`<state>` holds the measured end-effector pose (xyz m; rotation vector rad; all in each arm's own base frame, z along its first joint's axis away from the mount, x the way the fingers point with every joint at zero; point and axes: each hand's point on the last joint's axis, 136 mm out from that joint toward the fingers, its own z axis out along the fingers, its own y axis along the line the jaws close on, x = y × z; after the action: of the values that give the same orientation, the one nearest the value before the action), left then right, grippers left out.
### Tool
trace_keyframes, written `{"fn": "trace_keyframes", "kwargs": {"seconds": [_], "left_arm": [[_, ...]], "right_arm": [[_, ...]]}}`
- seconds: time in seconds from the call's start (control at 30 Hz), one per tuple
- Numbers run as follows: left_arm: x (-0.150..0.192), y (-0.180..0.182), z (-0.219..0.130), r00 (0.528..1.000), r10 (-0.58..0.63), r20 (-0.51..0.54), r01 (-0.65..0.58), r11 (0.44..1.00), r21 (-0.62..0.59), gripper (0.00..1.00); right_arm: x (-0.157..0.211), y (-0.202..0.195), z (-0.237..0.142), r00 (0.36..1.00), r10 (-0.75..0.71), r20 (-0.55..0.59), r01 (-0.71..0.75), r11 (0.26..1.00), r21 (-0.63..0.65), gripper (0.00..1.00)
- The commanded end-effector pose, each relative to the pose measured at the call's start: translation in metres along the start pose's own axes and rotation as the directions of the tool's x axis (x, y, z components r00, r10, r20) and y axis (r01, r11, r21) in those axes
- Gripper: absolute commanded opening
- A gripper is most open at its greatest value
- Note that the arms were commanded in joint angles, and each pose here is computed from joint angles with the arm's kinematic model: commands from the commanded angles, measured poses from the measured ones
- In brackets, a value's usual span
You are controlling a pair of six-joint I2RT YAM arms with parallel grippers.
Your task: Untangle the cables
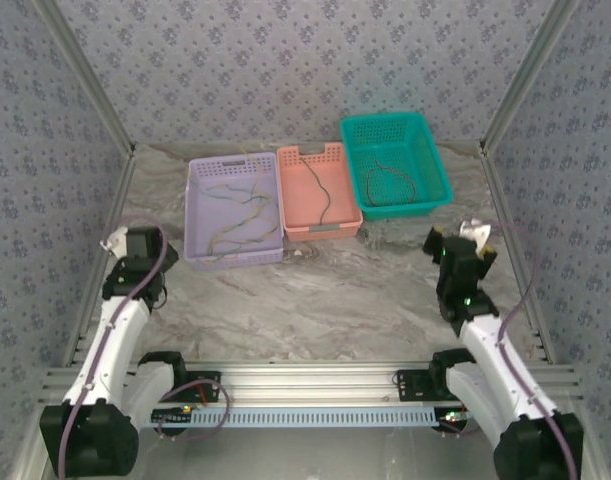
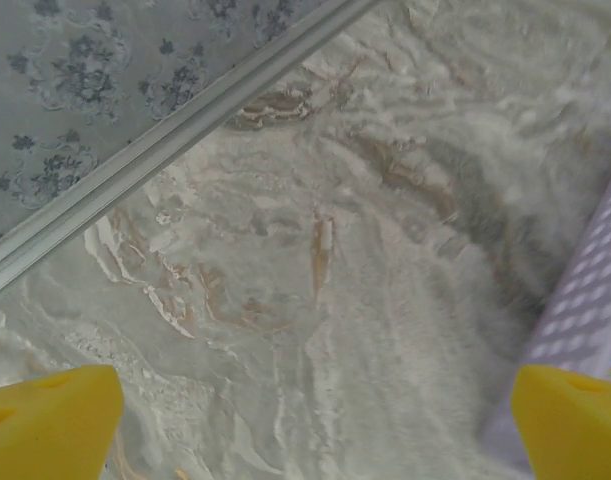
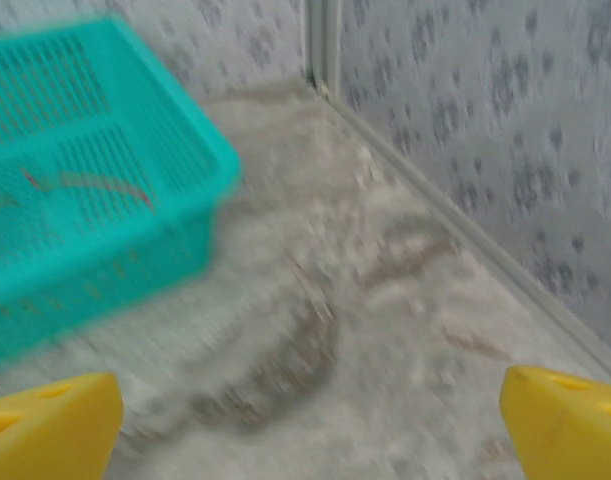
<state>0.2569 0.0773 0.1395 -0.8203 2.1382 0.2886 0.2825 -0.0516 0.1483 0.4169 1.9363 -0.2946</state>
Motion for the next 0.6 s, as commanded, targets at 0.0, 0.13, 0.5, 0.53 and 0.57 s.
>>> {"fn": "trace_keyframes", "kwargs": {"seconds": [0.0, 0.13, 0.5, 0.53, 0.57], "left_arm": [[-0.022, -0.023, 0.01, 0.971, 0.132, 0.201, -0.152, 0.985, 0.087, 0.99], [0.005, -0.037, 0.039, 0.961, 0.149, 0.232, -0.186, 0.971, 0.148, 0.99], [-0.011, -0.111, 0.067, 0.93, 0.212, 0.3, -0.315, 0.882, 0.351, 0.99], [-0.012, -0.117, 0.07, 0.926, 0.232, 0.296, -0.333, 0.872, 0.359, 0.99], [-0.01, -0.123, 0.072, 0.922, 0.26, 0.286, -0.357, 0.856, 0.373, 0.99]], "right_arm": [[0.001, 0.007, 0.01, 0.993, -0.059, 0.097, 0.067, 0.995, -0.079, 0.99], [0.024, 0.018, 0.038, 0.994, -0.109, -0.028, 0.105, 0.985, -0.135, 0.99], [0.002, 0.051, 0.085, 0.995, -0.069, 0.07, 0.085, 0.965, -0.249, 0.99], [0.007, 0.051, 0.092, 0.996, -0.061, 0.059, 0.074, 0.963, -0.258, 0.99], [0.015, 0.058, 0.097, 0.996, -0.082, 0.044, 0.091, 0.954, -0.286, 0.99]]}}
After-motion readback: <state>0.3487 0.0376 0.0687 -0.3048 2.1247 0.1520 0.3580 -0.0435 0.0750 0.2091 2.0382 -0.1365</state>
